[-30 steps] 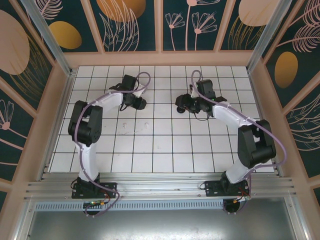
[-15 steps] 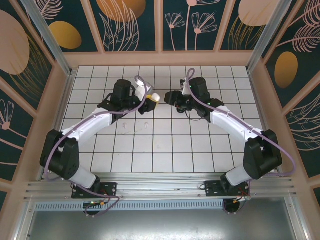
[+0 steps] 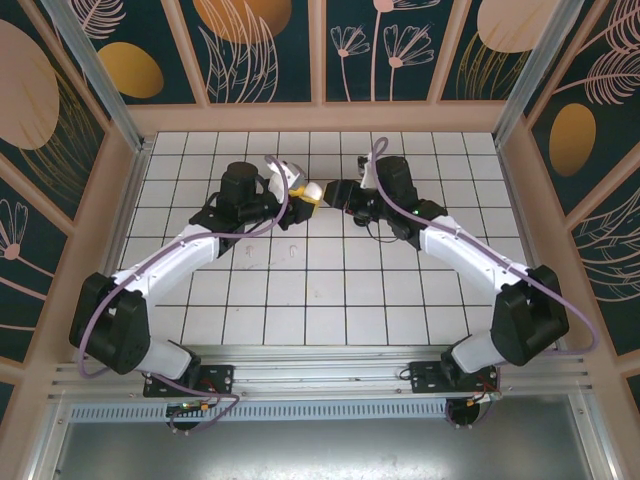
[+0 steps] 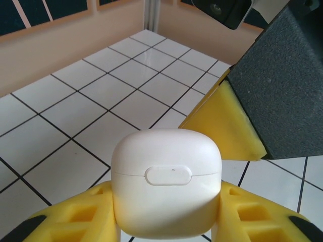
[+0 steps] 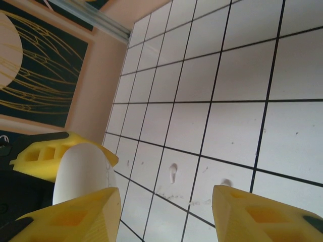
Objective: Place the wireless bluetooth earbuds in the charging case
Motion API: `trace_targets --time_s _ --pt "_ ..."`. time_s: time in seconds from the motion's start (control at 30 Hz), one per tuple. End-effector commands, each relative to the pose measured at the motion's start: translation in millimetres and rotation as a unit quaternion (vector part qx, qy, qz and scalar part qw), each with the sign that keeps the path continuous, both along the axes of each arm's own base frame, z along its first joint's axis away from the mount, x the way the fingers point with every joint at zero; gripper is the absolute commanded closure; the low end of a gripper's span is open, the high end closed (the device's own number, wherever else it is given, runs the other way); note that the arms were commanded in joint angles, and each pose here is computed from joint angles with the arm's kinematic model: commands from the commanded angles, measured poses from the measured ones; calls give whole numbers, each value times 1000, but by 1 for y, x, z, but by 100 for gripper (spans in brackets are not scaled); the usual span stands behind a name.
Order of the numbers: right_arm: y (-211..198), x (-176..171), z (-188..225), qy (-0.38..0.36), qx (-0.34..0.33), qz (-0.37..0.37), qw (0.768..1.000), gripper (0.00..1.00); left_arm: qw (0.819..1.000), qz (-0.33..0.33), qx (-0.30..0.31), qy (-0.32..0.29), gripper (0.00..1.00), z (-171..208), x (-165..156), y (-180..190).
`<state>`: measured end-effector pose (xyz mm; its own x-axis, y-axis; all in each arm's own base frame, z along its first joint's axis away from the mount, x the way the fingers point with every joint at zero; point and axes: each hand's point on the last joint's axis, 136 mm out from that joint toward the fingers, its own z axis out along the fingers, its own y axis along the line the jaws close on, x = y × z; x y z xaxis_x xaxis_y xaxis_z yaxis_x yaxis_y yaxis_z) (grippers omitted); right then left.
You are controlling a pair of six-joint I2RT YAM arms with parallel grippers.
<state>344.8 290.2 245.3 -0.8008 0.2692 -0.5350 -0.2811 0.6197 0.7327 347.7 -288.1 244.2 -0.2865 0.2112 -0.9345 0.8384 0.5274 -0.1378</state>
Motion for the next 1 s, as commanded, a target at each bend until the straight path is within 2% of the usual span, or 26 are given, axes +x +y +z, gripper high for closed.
trace_targets --time_s 0.0,0.1,0.23,0.43,0.7,0.83,0.97 --pt "-6 -7 48 -62 38 -28 997 48 1000 -13 -13 -5 74 5 -10 -5" --pt "-18 -11 63 -84 51 -49 994 46 1000 -13 -15 -1 74 4 -12 -5" --pt "-12 -19 72 -93 65 -27 993 43 999 -21 -25 -4 73 9 -16 -5" --pt "12 -24 60 -69 70 33 995 43 999 -31 -34 -12 73 17 -19 -7" --pt "33 -24 39 -32 37 75 996 44 998 -39 -42 -20 72 24 -24 -7" --pt "37 -25 35 -25 35 87 995 53 998 -40 -44 -21 71 26 -24 -8" --pt "39 -27 34 -26 33 95 995 73 998 -47 -46 -20 69 26 -25 -10"
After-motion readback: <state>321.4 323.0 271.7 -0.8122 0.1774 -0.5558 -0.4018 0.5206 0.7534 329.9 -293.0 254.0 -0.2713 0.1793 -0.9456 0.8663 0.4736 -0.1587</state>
